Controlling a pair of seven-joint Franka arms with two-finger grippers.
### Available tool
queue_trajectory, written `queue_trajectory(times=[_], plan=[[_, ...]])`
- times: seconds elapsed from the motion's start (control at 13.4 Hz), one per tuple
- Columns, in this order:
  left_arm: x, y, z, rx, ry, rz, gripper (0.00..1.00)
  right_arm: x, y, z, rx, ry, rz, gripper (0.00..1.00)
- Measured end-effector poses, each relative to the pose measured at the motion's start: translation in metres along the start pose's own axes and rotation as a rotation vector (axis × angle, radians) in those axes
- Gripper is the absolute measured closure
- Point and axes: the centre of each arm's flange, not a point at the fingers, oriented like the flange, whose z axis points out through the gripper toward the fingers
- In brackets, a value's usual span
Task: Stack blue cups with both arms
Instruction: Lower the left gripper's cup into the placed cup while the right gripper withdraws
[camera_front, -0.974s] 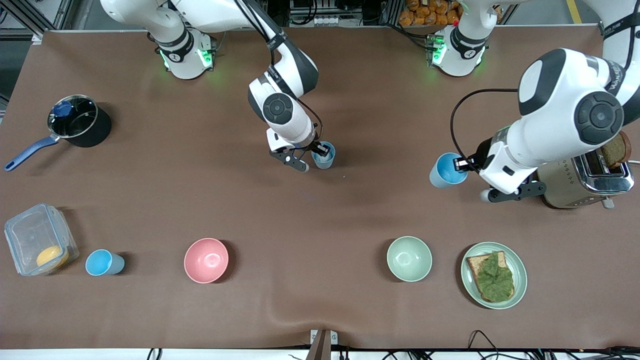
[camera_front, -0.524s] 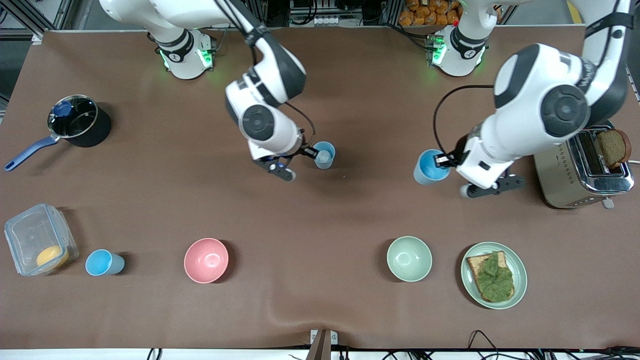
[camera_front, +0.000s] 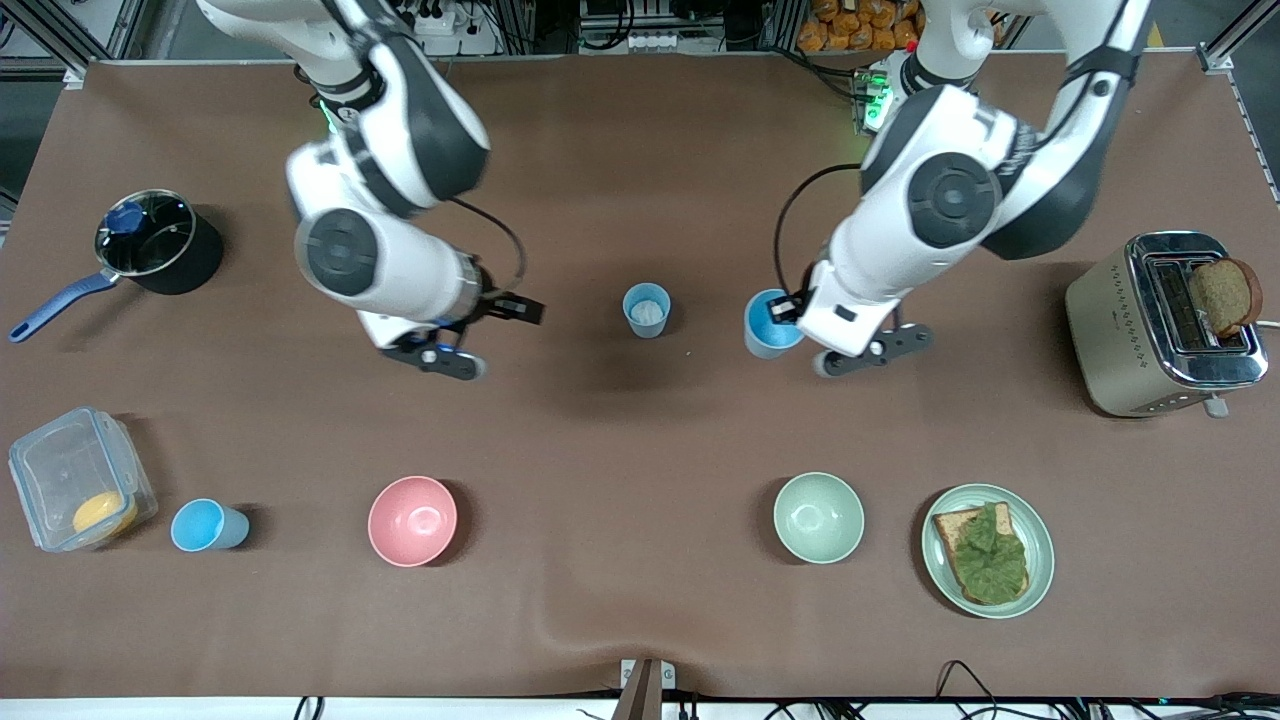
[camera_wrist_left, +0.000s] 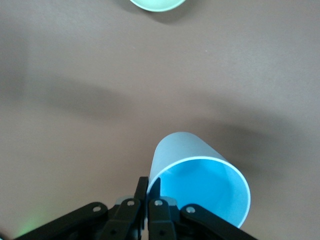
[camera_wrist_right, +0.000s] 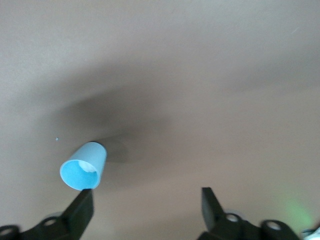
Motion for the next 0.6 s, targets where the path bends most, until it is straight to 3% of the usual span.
queue_trajectory(times=[0.6], plan=[[-0.067, 0.066, 0.048, -0.028, 0.017, -0.053, 0.97, 0.016, 0.13, -0.102, -0.009, 0.038, -0.116, 0.0]])
